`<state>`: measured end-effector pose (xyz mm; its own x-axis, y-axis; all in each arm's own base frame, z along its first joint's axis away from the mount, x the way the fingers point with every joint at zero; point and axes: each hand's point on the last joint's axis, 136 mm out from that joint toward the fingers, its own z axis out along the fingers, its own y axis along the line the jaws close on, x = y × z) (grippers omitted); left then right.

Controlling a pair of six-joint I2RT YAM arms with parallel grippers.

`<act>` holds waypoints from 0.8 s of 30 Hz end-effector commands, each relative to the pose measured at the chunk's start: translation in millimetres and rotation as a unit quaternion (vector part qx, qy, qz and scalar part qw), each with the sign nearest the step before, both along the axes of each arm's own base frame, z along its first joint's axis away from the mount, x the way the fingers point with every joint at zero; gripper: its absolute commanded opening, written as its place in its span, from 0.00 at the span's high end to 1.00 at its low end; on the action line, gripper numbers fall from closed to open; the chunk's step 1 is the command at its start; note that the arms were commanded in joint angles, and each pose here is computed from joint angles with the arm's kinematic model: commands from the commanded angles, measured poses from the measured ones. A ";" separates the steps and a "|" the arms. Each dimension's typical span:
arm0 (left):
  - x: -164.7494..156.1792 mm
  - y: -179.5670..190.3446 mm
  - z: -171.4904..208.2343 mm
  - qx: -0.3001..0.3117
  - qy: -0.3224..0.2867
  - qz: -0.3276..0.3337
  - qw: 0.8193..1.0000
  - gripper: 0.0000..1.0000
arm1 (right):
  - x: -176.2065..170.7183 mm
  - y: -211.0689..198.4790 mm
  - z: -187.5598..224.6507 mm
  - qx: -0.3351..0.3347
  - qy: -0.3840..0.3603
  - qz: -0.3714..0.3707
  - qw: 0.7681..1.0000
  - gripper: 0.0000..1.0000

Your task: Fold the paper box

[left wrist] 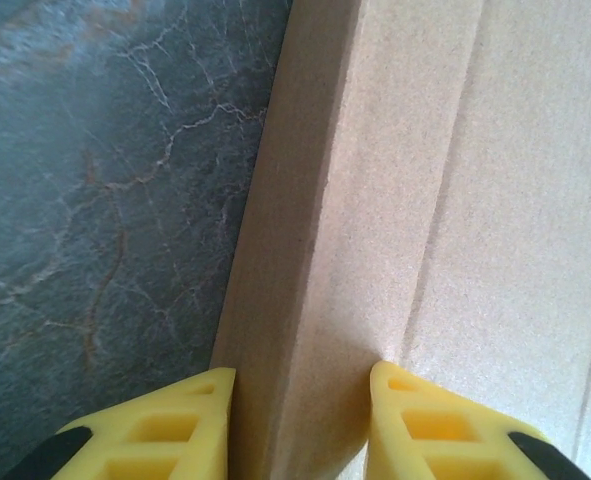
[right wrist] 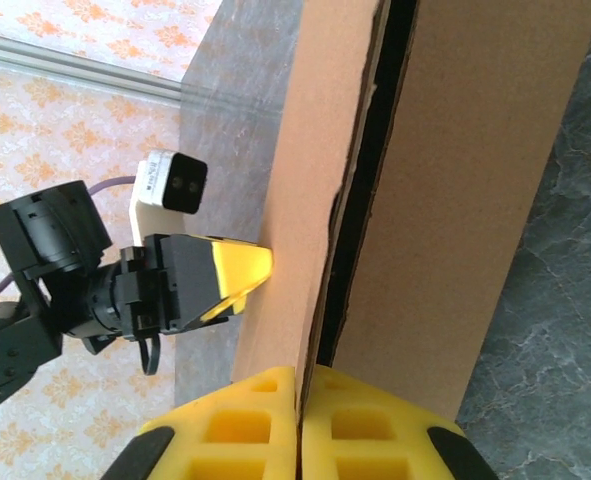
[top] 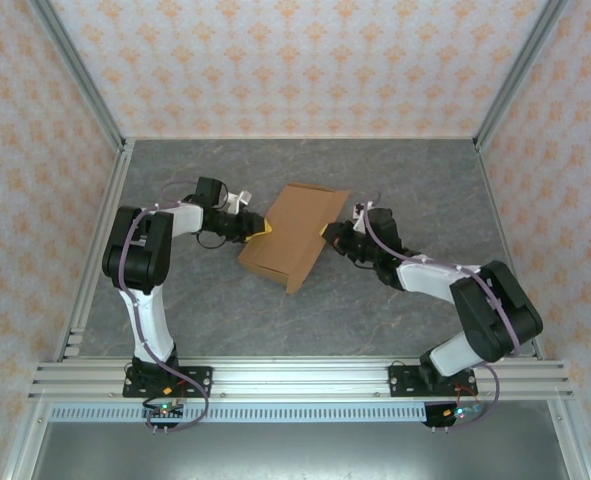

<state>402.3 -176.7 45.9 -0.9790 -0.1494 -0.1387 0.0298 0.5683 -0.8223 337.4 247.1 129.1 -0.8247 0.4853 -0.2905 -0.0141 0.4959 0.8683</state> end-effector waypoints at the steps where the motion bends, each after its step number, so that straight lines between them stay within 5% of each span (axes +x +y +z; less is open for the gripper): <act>1: -10.9 11.8 -35.4 0.036 0.056 0.028 0.997 0.73 | 9.5 8.3 64.7 0.032 -0.087 0.012 0.996 0.93; 24: -14.9 2.6 -41.7 0.041 0.064 0.014 0.997 0.58 | 13.2 11.9 97.0 0.021 -0.107 0.008 0.994 0.94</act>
<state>401.1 -183.1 37.1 -0.9827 -0.1506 -0.1079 0.0054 0.5589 -0.8292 343.8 256.1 188.1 -0.8035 0.4843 -0.3462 -0.0959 0.4687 0.8782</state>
